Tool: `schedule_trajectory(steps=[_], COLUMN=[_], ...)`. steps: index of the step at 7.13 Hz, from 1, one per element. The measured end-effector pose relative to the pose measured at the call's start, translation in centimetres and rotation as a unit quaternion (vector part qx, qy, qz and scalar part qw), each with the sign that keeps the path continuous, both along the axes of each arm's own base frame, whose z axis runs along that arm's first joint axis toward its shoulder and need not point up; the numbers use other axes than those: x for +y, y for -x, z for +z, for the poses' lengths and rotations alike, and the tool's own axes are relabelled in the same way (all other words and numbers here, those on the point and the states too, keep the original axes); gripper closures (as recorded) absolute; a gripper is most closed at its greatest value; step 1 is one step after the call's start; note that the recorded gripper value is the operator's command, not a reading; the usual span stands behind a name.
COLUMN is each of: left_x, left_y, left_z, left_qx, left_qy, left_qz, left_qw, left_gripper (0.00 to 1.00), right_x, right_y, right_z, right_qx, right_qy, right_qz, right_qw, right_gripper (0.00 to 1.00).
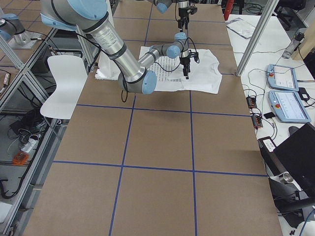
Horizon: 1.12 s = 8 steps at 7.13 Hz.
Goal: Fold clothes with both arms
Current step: 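Lower the right gripper to the shirt side edge at mid-body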
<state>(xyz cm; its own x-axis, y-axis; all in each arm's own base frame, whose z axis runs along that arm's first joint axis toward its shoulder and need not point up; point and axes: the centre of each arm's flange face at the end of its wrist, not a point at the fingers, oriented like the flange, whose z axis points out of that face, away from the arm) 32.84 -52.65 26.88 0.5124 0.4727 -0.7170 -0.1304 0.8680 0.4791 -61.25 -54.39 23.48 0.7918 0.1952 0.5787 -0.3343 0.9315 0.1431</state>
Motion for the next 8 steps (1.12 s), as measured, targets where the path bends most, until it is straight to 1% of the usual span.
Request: schedule_trajectory(steps=[1, 2, 4, 5, 7, 8], left_x=[0.0, 0.1, 0.1, 0.2, 0.2, 0.2], left_y=[0.0, -0.1, -0.2, -0.3, -0.3, -0.3], left_z=[0.0, 0.0, -0.1, -0.1, 0.0, -0.1], left_qx=[0.0, 0.0, 0.001, 0.001, 0.001, 0.001], left_qy=[0.001, 0.002, 0.003, 0.004, 0.005, 0.005], left_qz=[0.0, 0.0, -0.001, -0.001, -0.001, -0.001], left_qw=[1.0, 1.0, 1.0, 1.0, 1.0, 1.0], left_gripper=[0.0, 0.0, 0.0, 0.0, 0.0, 0.0], right_x=[0.0, 0.1, 0.5, 0.9, 1.9, 2.2], right_y=[0.1, 0.1, -0.4, -1.1, -3.5, -4.9], right_z=[0.4, 0.8, 1.7, 1.9, 3.4, 5.2], right_qx=[0.008, 0.023, 0.071, 0.098, 0.157, 0.175], right_qy=[0.0, 0.001, 0.008, 0.011, 0.015, 0.014], right_qz=[-0.005, -0.015, -0.048, -0.07, -0.128, -0.148], right_qw=[1.0, 0.9996, 0.9963, 0.9927, 0.9792, 0.9732], right_gripper=[0.0, 0.0, 0.0, 0.0, 0.0, 0.0])
